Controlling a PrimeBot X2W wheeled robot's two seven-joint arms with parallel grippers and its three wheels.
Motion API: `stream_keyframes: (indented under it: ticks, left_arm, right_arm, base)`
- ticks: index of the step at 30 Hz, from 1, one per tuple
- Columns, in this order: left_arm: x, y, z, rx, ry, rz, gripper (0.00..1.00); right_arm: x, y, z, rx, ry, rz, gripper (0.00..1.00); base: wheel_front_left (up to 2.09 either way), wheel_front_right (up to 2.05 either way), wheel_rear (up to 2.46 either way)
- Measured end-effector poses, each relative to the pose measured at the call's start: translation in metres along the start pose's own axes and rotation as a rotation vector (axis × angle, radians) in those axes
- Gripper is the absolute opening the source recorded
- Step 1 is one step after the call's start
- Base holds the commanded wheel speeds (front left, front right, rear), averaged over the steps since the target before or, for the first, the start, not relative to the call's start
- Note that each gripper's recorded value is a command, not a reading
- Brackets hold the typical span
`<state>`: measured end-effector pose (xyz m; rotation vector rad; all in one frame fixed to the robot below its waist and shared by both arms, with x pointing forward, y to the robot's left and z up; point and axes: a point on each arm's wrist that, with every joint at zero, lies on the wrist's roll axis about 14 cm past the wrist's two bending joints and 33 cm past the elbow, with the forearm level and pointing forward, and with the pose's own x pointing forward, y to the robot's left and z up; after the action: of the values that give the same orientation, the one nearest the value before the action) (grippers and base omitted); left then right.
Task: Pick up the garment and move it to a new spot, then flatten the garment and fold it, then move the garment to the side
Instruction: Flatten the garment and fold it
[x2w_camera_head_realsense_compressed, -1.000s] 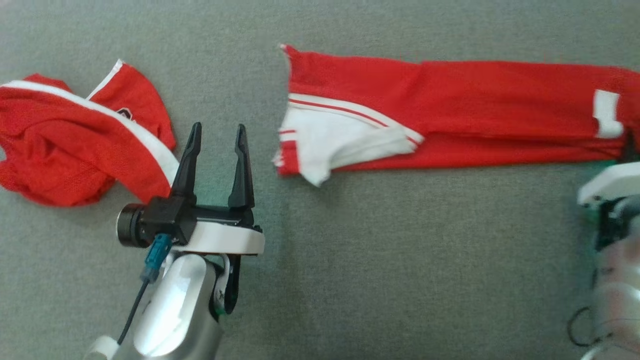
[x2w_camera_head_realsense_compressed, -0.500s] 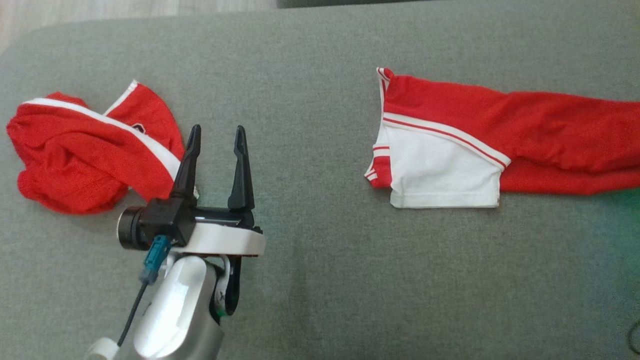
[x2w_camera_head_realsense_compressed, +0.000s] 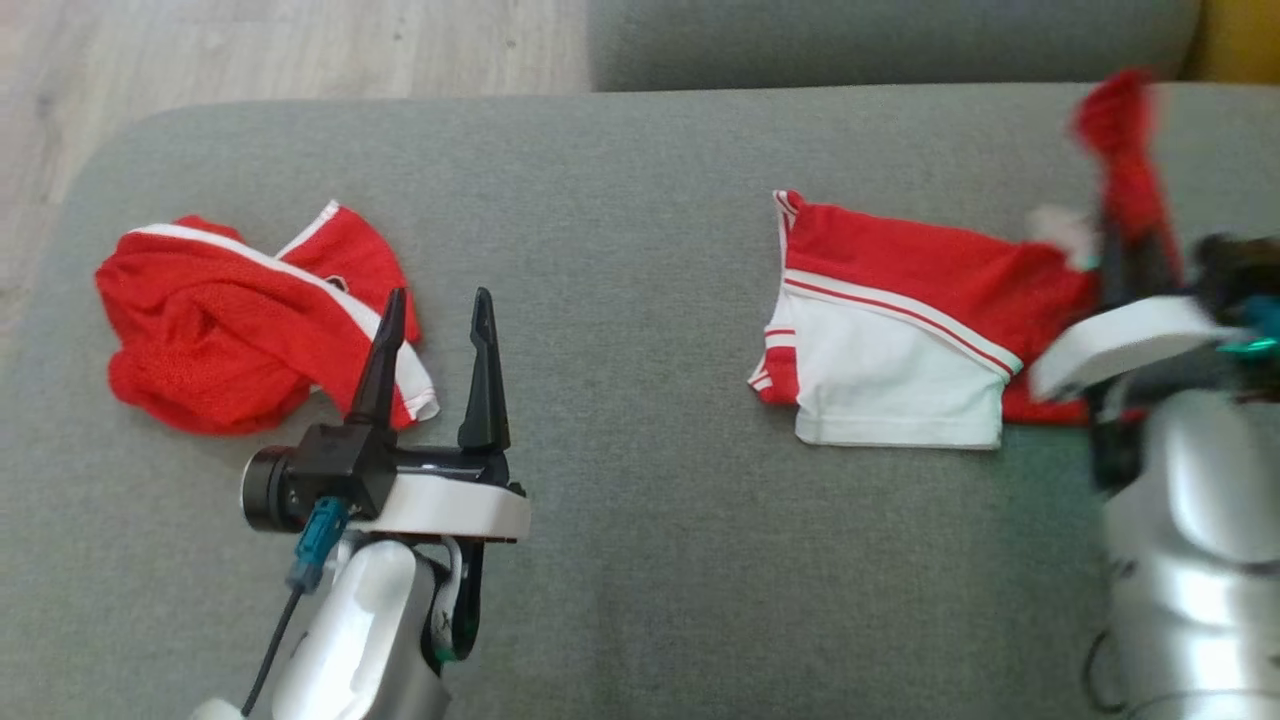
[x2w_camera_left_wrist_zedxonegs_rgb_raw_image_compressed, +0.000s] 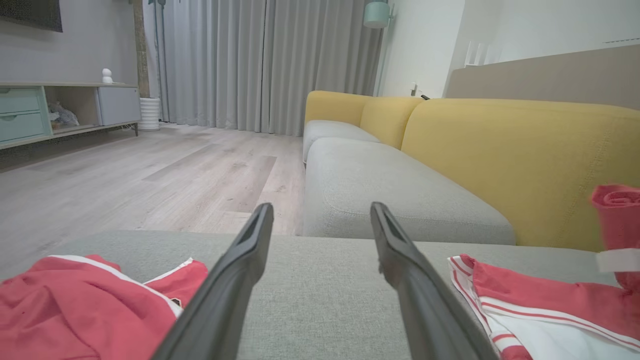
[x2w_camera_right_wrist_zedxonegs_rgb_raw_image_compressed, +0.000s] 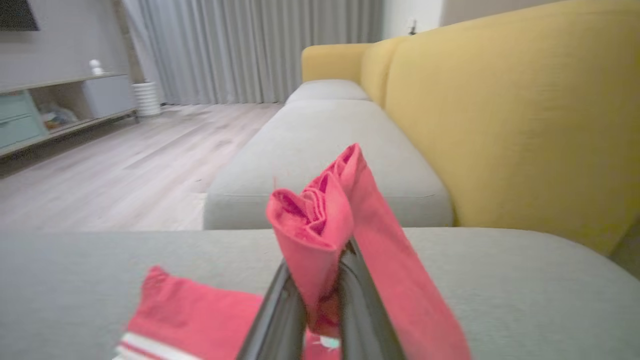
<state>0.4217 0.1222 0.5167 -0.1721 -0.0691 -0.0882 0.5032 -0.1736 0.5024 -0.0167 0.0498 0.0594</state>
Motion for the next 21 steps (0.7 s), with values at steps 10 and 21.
stream_keyframes:
  ticks: [10, 21]
  left_arm:
    - [-0.009, 0.012, 0.003, 0.0, -0.002, 0.037, 1.0]
    - [-0.014, 0.025, -0.002, 0.001, 0.013, 0.079, 1.0]
  right_arm:
    - [-0.016, 0.121, -0.028, 0.053, 0.086, 0.347, 0.0]
    - [-0.03, 0.159, -0.066, 0.045, 0.188, 0.463, 0.0]
  base:
    - [0.0, 0.0, 0.0]
    - [0.0, 0.0, 0.0]
